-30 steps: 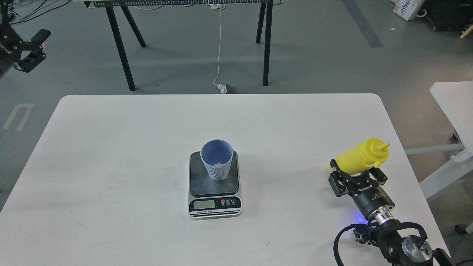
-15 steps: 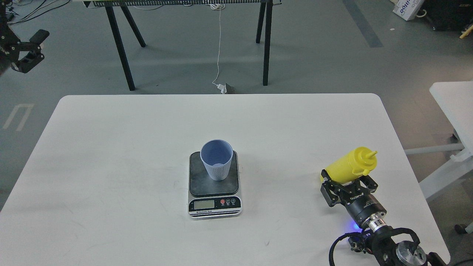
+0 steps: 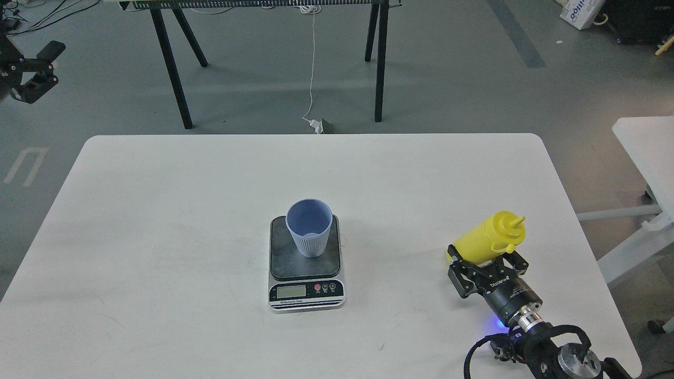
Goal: Pour seasoning into cup on scale with both arms
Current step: 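Open the right gripper and release the yellow bottle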
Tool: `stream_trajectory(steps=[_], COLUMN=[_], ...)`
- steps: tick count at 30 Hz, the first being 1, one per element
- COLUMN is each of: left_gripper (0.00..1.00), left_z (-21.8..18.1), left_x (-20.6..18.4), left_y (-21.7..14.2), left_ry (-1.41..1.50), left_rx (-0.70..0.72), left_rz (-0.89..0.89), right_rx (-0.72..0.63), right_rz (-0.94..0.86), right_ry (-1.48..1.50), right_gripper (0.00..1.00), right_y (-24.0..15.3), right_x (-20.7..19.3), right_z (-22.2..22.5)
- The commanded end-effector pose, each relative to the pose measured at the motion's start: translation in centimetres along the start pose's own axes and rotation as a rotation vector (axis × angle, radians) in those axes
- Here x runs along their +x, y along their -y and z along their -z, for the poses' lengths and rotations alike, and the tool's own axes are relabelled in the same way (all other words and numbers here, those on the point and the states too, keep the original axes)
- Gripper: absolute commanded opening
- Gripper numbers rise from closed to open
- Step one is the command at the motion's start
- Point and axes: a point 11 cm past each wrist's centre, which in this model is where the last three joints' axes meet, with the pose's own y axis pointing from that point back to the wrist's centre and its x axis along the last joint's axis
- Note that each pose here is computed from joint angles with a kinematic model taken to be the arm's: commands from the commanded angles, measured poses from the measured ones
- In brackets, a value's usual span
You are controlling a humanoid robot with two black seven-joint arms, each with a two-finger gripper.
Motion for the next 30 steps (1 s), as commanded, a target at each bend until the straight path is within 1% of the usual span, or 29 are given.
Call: stream_trajectory(steps=[1,10,19,26,30], left_gripper=[1.00,1.00,1.00,1.00,1.00], left_z=[0.0,0.1,0.3,0.9,1.4], left_x=[0.0,-0.1,-0.3,-0.7,-1.5], left_y=[0.0,0.1,0.1,0.3,0.8], left_ry=[0.002,-0.002,-0.005,-0.017,-0.037], left_rx=[0.000,0.000,0.003,0.008,0.004], left_rz=[0.000,0.003,0.006,0.012,0.025], right_rx=[0.001,0.010,-0.006,-0.013,-0.031], right_rz=[0.005,0.006,0.030,0.007,0.013], right_ry=[0.000,0.005,0.004,-0.044,-0.125], right_gripper=[0.92,0.94,0.94,0.94,0.93], right_y=[0.0,-0.2,-1.8,-5.1,-7.8], right_x=[-0.1,-0.1,-0.3,-0.2,-1.8], right_z=[0.0,0.2,-1.1,-0.5,0.7])
